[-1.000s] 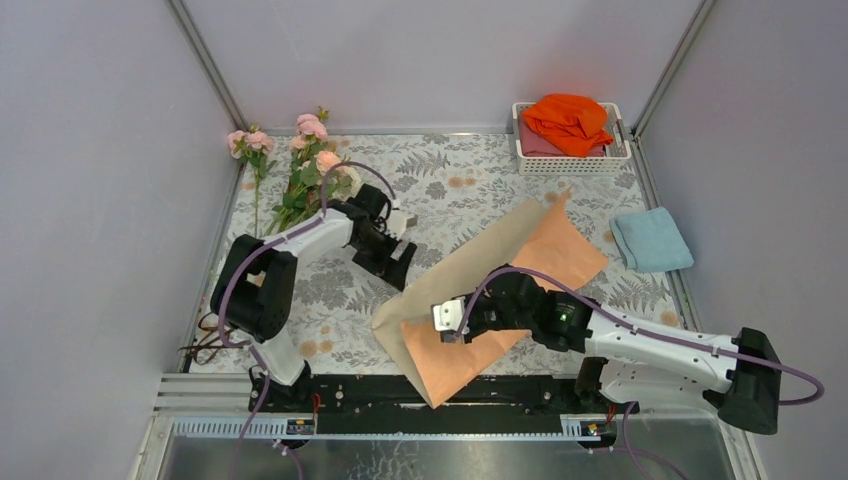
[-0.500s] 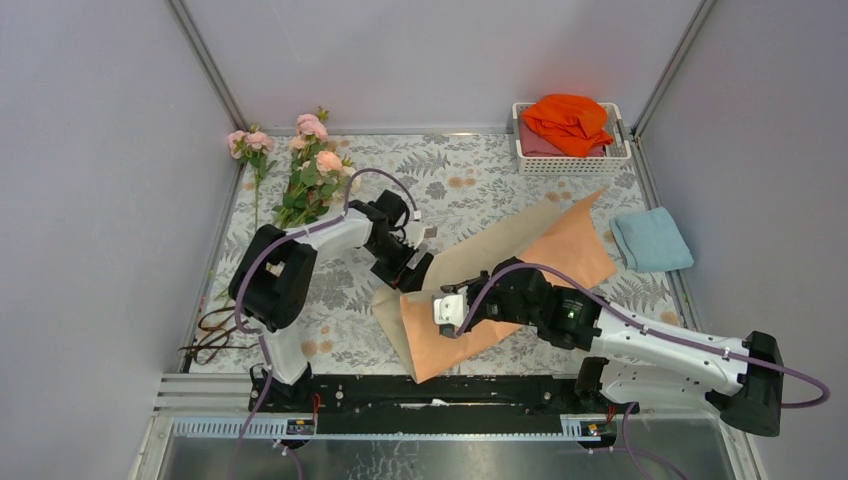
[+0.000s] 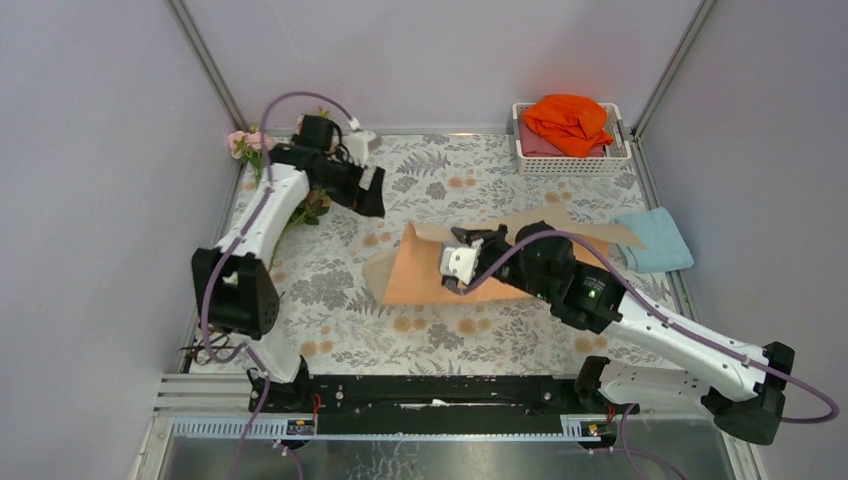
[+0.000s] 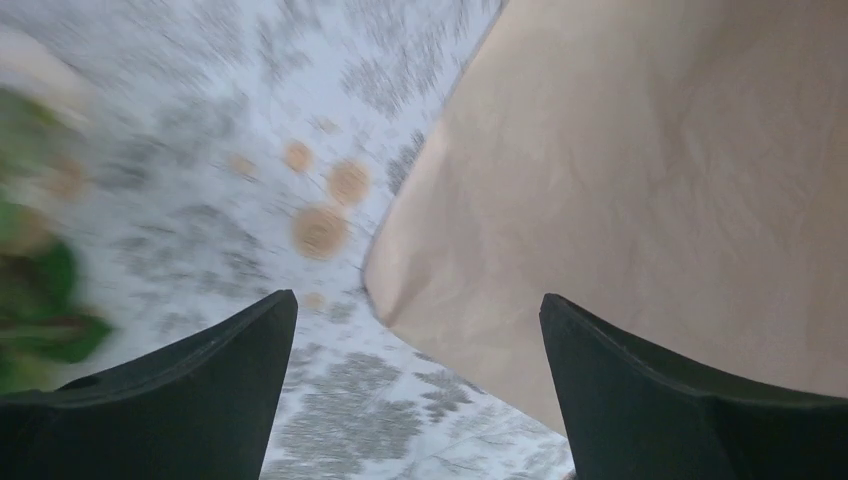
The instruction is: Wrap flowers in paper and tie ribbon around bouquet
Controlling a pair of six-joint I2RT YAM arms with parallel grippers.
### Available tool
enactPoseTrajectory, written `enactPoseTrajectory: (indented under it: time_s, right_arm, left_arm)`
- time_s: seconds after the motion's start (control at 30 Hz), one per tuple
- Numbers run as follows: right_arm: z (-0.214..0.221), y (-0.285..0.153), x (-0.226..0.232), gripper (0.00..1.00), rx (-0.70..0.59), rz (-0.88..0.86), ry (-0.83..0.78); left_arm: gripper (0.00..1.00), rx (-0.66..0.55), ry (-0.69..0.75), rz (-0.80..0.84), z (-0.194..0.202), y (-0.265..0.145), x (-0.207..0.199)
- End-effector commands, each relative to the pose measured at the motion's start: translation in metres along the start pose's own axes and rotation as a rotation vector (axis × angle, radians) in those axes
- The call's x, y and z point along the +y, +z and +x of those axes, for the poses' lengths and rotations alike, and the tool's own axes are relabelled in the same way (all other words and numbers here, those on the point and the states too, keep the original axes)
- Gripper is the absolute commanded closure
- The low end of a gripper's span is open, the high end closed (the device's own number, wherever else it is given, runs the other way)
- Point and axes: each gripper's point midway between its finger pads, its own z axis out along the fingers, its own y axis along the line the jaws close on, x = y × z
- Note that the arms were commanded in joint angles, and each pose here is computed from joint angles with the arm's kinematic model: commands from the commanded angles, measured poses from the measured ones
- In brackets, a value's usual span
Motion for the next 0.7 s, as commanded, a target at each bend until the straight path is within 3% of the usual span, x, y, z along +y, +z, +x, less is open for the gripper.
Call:
enactPoseTrajectory:
  time_s: [0.0, 0.1, 0.27, 0.47, 0.67]
  right_arm:
    - [-0.03, -0.005, -0.085, 1.0, -0.046, 0.225, 0.032]
    - [-0.049, -0.005, -0.115, 1.0, -0.068, 0.281, 0.046]
    - [-0.07, -0.005, -0.146, 1.0, -0.088, 0.332, 0.051]
    - [-0.083, -0.004, -0.162, 1.0, -0.085, 0.32, 0.04]
    - [-0.079, -0.007, -0.173, 1.0, -0.044, 0.344, 0.041]
  left_arm:
    - [0.02, -0.168, 0.311, 0.021, -0.038, -0.089, -0.02]
    - [0.02, -0.243, 0.558, 0.022, -0.035, -0.127, -0.028]
    - [0.01, -0.298, 0.975, -0.012, -0.016, -0.151, -0.053]
    - [0.01, -0.351, 1.13, -0.111, -0.041, -0.192, -0.045]
    - [0.01, -0.418, 1.153, -0.147, -0.049, -0.232, -0.02]
